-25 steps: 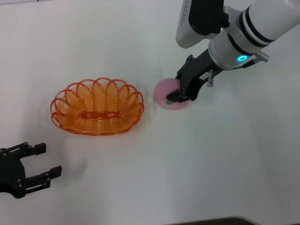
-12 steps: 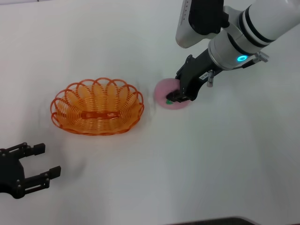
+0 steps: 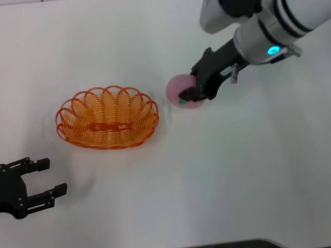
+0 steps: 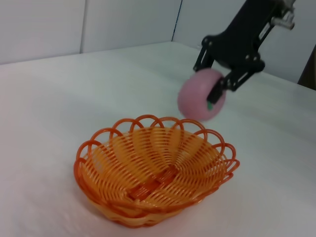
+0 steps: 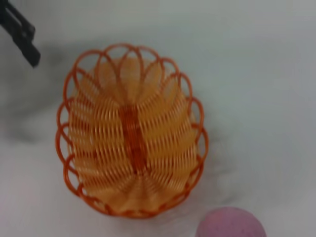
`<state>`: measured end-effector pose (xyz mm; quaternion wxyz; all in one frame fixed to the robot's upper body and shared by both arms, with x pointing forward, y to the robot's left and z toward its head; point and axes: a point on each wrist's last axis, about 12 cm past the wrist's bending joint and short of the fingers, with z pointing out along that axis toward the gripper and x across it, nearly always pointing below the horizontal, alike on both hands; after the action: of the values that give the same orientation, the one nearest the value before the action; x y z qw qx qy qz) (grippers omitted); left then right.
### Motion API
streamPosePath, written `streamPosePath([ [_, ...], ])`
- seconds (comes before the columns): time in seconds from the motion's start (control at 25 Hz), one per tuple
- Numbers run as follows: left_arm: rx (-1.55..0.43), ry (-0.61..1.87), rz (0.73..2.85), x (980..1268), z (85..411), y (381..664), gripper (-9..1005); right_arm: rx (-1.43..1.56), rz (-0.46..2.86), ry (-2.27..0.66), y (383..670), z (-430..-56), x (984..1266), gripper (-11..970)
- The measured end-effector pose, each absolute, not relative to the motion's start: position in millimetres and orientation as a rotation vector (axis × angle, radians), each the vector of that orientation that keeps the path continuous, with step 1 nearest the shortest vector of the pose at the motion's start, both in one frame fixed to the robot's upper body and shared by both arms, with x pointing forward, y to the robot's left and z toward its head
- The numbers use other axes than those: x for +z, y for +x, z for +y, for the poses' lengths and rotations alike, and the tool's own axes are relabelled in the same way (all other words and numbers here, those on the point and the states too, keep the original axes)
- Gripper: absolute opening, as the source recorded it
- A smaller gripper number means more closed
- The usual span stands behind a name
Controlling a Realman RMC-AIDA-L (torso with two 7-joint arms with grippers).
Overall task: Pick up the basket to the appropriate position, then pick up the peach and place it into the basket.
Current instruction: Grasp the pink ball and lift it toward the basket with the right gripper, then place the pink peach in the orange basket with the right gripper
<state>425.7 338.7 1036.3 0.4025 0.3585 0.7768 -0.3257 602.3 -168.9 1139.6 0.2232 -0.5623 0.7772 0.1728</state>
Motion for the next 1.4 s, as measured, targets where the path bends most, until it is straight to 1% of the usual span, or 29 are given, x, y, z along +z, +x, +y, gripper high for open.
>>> streamPosePath([
  [0.12, -0.823, 0.903, 1.966, 1036.7, 339.1, 425.9, 753, 0.496, 2.107, -1.528, 600.4, -172.7, 1151.6, 356],
  [0.24, -0.826, 0.898, 1.969, 1036.9, 339.2, 426.0, 753, 0.501, 2.088, -1.516, 598.3, -175.8, 1157.4, 359],
  [0.56, -0.827, 0.897, 1.969, 1037.0, 339.2, 425.9, 753, 0.530, 2.069, -1.530, 595.3, -170.6, 1157.7, 369],
  [0.8, -0.829, 0.898, 1.969, 1037.0, 339.1, 425.8, 753, 0.611, 1.998, -1.560, 590.7, -153.3, 1162.7, 377],
  [1.0, -0.828, 0.897, 1.968, 1037.1, 339.2, 425.8, 752, 0.616, 1.939, -1.611, 588.0, -132.8, 1161.8, 383],
  [1.4, -0.825, 0.890, 1.969, 1037.2, 339.9, 425.5, 752, 0.512, 1.833, -1.694, 583.7, -91.1, 1146.2, 395],
])
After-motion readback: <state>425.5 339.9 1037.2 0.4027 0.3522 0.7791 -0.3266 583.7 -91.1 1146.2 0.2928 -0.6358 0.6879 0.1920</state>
